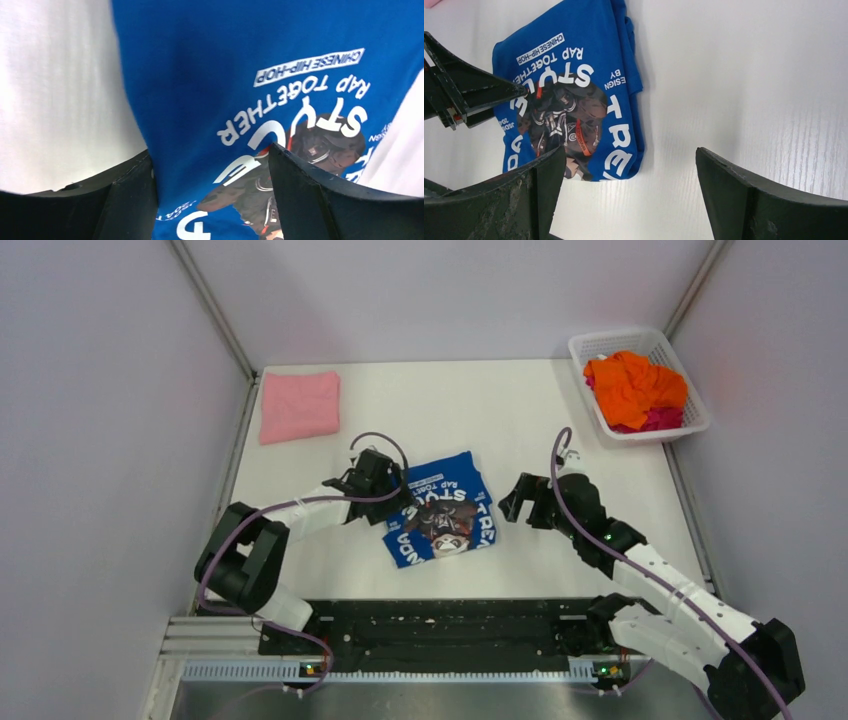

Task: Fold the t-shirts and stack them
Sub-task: Put the neatly folded tshirt into the corner of the board with the left arm

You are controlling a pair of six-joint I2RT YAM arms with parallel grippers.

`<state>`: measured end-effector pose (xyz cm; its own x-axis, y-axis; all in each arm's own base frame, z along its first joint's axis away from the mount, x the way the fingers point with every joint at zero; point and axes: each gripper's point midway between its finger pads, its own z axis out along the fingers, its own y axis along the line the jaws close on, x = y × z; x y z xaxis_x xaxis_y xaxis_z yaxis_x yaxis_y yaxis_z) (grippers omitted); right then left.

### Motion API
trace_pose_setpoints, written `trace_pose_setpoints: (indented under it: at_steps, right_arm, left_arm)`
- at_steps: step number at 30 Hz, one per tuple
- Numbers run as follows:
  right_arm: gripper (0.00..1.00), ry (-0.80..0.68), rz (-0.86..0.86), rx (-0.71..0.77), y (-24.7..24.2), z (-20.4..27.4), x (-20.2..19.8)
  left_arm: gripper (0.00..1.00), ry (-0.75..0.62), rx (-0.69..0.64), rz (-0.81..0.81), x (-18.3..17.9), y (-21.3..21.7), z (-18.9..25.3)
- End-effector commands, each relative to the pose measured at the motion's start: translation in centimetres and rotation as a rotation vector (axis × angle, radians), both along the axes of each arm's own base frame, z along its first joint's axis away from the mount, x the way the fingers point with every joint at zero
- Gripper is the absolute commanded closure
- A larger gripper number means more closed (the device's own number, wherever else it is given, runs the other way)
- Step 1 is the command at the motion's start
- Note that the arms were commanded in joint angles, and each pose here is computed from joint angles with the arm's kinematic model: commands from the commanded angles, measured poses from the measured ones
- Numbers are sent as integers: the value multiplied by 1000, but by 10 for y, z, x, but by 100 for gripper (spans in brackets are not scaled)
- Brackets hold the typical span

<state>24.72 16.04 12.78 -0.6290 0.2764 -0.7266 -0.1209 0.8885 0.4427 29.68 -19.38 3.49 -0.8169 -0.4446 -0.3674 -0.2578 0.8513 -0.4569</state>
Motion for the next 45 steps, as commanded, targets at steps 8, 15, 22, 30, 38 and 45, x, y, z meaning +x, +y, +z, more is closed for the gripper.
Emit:
trace_pose_setpoints:
  at_steps: [8,15,22,30,38,45]
  right_arm:
    - [1,-43,-31,-44,-12,6,0]
    - [1,-75,-111,-88,-33,9,0]
    - [1,-120,-171,-93,-47,16,-1]
    - [1,-102,-184,-118,-49,10,0]
    - [1,-101,-212,-148,-56,8,2]
    - [1,-97,-233,-167,-59,5,5]
  left_arm:
    - [52,219,285,96,-13,5,-58]
    - [100,211,513,22,10,5,-61]
    - [100,-58,975,62,80,59,33]
    - [100,-235,1307,47,167,115,108]
    - [100,-332,1354,145,242,168,165]
    - [100,-410,1365,182,285,197,205]
